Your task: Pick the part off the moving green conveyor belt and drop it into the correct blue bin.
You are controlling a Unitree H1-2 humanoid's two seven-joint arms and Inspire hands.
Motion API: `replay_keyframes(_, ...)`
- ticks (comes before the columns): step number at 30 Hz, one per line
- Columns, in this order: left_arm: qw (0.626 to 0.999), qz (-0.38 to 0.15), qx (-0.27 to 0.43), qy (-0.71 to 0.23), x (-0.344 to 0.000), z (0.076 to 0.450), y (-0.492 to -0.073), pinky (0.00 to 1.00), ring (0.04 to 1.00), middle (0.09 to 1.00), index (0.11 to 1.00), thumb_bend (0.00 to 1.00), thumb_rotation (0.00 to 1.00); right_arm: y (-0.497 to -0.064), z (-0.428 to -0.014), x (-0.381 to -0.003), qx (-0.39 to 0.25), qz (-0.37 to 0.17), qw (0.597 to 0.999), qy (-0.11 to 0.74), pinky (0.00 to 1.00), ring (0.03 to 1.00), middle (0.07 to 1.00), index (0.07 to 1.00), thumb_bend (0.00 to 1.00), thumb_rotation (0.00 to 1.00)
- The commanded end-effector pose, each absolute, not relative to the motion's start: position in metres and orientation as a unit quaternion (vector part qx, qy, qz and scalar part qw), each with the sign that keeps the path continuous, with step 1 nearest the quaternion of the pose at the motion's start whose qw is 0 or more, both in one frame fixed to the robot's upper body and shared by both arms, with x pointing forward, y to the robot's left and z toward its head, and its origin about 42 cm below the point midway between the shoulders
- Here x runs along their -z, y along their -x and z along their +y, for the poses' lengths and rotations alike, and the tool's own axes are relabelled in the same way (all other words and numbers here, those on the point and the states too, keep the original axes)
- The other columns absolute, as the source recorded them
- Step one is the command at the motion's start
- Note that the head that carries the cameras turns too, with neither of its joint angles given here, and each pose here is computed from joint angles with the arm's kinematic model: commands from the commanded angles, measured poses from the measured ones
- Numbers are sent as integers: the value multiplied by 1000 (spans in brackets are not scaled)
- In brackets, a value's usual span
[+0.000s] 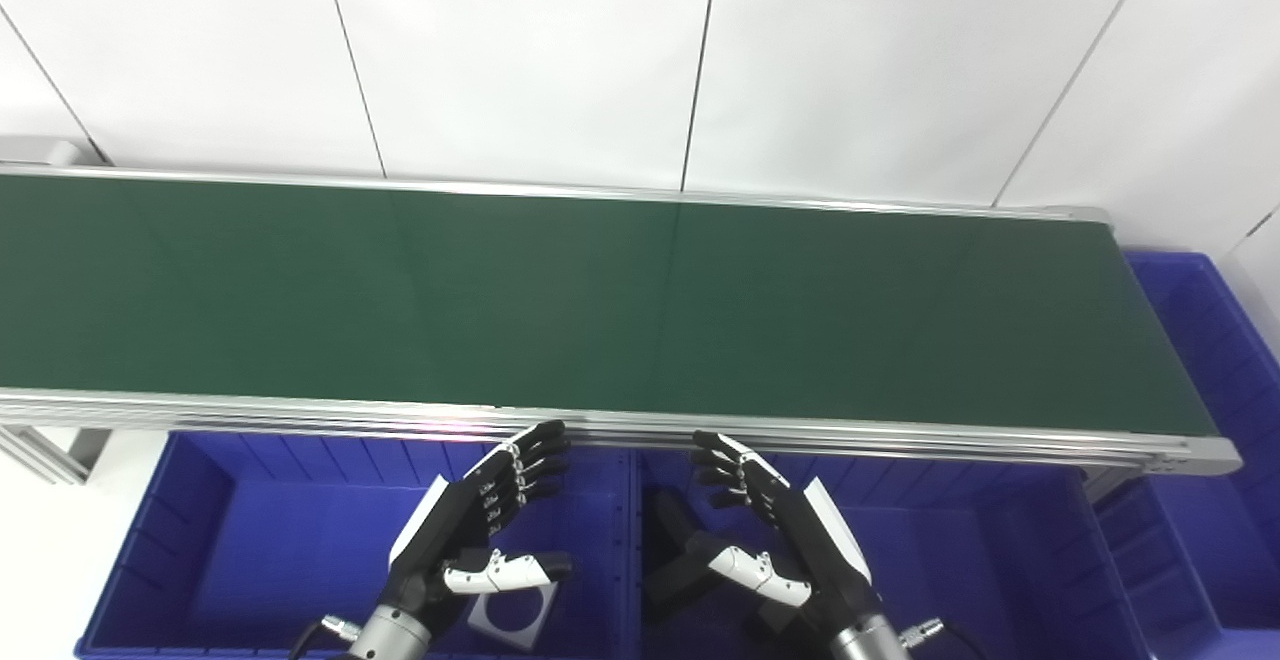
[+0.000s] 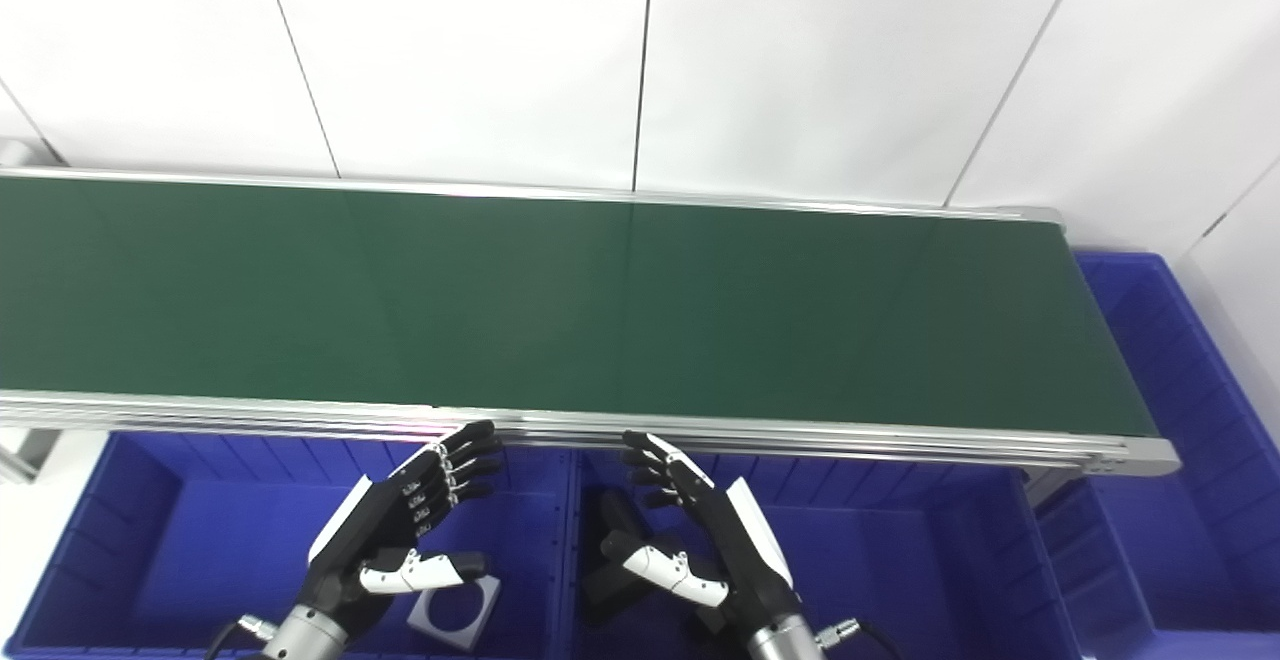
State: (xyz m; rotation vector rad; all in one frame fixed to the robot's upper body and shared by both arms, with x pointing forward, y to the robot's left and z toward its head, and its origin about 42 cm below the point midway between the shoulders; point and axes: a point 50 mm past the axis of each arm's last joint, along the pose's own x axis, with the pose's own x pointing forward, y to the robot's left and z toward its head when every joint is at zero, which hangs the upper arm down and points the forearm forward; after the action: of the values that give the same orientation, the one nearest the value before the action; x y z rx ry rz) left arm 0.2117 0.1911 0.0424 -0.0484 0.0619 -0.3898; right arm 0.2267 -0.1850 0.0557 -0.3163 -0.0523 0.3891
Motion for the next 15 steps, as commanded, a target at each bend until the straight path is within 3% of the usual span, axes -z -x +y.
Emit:
replay_keyframes(1, 981, -2, 193, 25, -53, 190, -214, 828, 850, 867, 867, 1000, 292, -227, -185, -64, -190, -47, 969, 151, 723, 797, 834, 876, 680, 649)
replay_keyframes(15, 979, -4, 202, 25, -52, 190, -212, 832, 846, 847, 867, 1000, 290, -226, -186, -61, -192, -48, 969, 150, 709, 792, 832, 876, 694, 634)
